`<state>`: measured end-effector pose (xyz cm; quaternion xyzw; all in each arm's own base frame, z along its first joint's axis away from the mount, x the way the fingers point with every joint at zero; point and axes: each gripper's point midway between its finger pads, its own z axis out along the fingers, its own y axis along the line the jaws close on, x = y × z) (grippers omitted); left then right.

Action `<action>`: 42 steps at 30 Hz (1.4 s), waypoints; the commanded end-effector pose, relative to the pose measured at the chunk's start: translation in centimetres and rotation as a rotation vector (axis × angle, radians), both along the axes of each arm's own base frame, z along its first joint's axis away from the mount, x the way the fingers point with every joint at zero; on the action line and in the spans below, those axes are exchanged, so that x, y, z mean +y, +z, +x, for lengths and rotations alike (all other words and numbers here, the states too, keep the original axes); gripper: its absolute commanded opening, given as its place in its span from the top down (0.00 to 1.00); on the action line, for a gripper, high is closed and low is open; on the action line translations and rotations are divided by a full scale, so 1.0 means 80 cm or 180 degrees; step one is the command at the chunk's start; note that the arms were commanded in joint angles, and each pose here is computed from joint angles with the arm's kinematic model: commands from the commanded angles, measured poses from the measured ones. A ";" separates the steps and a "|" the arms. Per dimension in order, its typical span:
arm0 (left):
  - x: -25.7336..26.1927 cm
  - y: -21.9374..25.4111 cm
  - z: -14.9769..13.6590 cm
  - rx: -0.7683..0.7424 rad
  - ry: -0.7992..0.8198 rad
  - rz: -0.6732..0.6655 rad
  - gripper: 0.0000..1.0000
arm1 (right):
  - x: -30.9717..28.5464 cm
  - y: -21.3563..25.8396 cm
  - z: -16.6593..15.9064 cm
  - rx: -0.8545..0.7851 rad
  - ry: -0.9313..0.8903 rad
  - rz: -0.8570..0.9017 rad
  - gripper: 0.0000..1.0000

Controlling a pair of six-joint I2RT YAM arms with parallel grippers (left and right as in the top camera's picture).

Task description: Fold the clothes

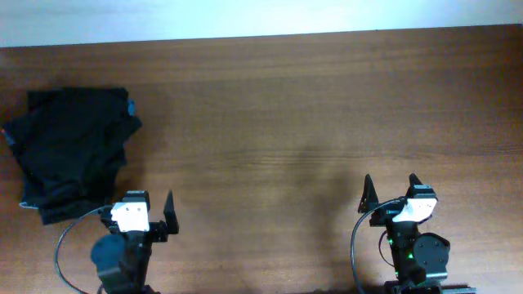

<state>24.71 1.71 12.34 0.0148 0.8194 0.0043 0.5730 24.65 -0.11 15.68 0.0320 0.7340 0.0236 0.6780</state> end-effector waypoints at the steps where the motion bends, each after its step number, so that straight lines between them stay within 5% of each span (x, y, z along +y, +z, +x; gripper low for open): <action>1: 0.000 0.011 0.008 -0.0520 -0.0025 0.0080 0.01 | 0.000 -0.003 0.000 0.0011 0.0004 0.0024 0.01; 12: 0.024 0.123 -0.003 -0.1664 0.0333 0.0672 0.01 | 0.000 -0.003 0.000 0.0011 0.0004 0.0024 0.01; 22: -0.023 0.169 -0.016 -0.2210 -0.0181 0.0660 0.01 | 0.000 -0.003 0.000 0.0012 0.0004 0.0024 0.01; 28: -0.029 0.132 -0.006 -0.1818 -0.0258 0.0567 0.01 | 0.000 -0.003 0.000 0.0012 0.0004 0.0024 0.01; 33: -0.027 0.034 0.000 -0.0803 -0.0297 0.0418 0.01 | 0.000 -0.003 0.000 0.0012 0.0004 0.0024 0.01; 42: -0.022 0.035 0.000 -0.0807 -0.0215 0.0431 0.01 | 0.000 -0.003 0.000 0.0011 0.0004 0.0024 0.01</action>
